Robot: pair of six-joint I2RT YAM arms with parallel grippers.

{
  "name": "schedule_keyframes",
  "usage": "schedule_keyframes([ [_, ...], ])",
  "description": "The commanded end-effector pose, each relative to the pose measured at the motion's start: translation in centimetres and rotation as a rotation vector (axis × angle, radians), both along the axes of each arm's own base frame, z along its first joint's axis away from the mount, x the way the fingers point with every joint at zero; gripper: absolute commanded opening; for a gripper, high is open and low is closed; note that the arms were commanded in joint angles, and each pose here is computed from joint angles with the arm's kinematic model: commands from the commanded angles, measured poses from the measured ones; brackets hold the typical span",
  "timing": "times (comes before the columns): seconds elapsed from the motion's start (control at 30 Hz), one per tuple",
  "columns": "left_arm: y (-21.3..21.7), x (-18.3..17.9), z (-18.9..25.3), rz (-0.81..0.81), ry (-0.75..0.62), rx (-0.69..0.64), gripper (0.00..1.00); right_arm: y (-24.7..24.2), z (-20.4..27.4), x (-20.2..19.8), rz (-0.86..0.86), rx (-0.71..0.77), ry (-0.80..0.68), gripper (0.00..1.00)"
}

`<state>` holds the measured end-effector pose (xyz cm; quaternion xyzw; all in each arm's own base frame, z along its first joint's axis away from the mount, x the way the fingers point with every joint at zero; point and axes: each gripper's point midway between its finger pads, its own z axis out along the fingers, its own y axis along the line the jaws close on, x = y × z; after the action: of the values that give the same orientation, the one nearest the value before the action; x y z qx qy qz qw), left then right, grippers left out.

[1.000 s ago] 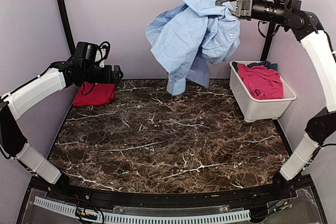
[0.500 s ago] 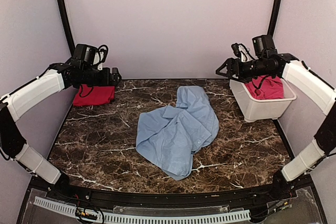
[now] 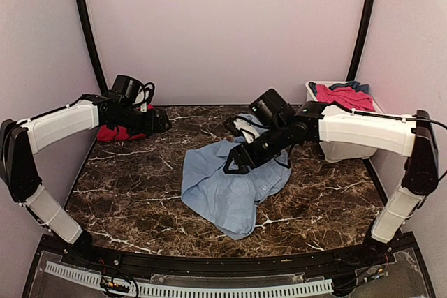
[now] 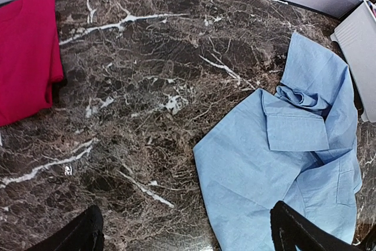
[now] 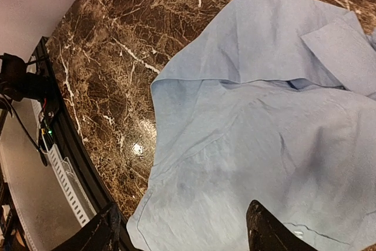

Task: Fold and stack the mixed laundry pile
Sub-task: Place the crumpled shirt at the center of the board, then adjust the crumpled shirt at the center of the board.

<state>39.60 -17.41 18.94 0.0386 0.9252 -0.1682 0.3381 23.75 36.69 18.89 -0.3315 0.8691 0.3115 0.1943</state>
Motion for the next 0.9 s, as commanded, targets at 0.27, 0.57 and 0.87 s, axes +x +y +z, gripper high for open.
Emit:
schedule_keyframes([
  [0.27, -6.3, -2.7, -7.8, -0.14, 0.263, -0.112, 0.87, 6.2, -5.7, -3.9, 0.134, -0.156, -0.029, 0.71],
  [0.57, -7.9, -3.1, -14.9, -0.085, 0.4, -0.023, 0.83, 3.3, -8.0, -4.9, 0.105, -0.214, -0.007, 0.74],
  [0.87, -10.2, -2.7, -17.5, -0.122, 0.445, 0.004, 0.46, 1.9, -5.9, -4.3, 0.065, -0.219, -0.083, 0.75],
])
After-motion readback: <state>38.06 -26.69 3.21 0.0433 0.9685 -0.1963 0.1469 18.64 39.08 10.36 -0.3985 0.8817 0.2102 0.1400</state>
